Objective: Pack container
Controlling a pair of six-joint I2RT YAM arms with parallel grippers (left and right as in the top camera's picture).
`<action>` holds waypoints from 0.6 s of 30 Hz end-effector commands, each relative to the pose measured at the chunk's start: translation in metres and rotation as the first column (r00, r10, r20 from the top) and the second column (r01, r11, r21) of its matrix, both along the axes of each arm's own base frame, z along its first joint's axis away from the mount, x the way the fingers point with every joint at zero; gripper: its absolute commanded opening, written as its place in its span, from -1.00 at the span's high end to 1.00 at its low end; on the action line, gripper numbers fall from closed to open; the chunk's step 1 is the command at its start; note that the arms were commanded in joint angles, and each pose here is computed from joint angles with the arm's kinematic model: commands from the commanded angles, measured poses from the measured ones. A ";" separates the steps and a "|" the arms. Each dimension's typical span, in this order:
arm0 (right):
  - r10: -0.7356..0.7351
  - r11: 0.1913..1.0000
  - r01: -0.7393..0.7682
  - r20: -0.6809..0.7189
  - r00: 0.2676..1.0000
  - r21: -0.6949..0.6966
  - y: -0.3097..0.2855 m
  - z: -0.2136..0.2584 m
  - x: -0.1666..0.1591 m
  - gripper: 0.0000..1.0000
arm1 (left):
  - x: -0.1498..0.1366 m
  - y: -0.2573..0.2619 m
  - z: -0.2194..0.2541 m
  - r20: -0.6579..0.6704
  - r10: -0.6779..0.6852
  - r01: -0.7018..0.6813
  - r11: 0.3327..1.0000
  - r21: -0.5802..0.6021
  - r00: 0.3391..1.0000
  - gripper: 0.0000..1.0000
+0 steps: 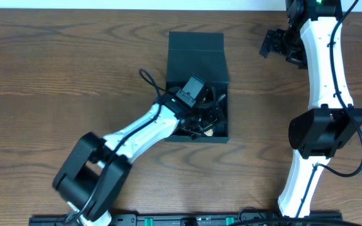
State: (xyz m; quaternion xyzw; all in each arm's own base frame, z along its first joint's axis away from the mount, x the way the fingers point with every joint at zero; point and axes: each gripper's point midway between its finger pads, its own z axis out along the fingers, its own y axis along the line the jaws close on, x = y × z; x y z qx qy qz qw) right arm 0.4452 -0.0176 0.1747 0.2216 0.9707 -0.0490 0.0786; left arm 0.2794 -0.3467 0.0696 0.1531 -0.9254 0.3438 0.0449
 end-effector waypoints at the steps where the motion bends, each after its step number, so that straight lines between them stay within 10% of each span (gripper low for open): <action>1: 0.008 1.000 -0.008 0.020 1.000 -0.011 -0.001 0.007 0.002 -0.98 | 0.003 -0.013 0.008 -0.008 -0.002 0.002 0.998 -0.061 1.000 -0.50; 18: 0.008 1.000 -0.008 0.020 1.000 -0.011 -0.001 0.007 0.002 -0.99 | 0.000 -0.005 0.021 -0.013 0.014 -0.015 0.999 -0.050 1.000 -0.51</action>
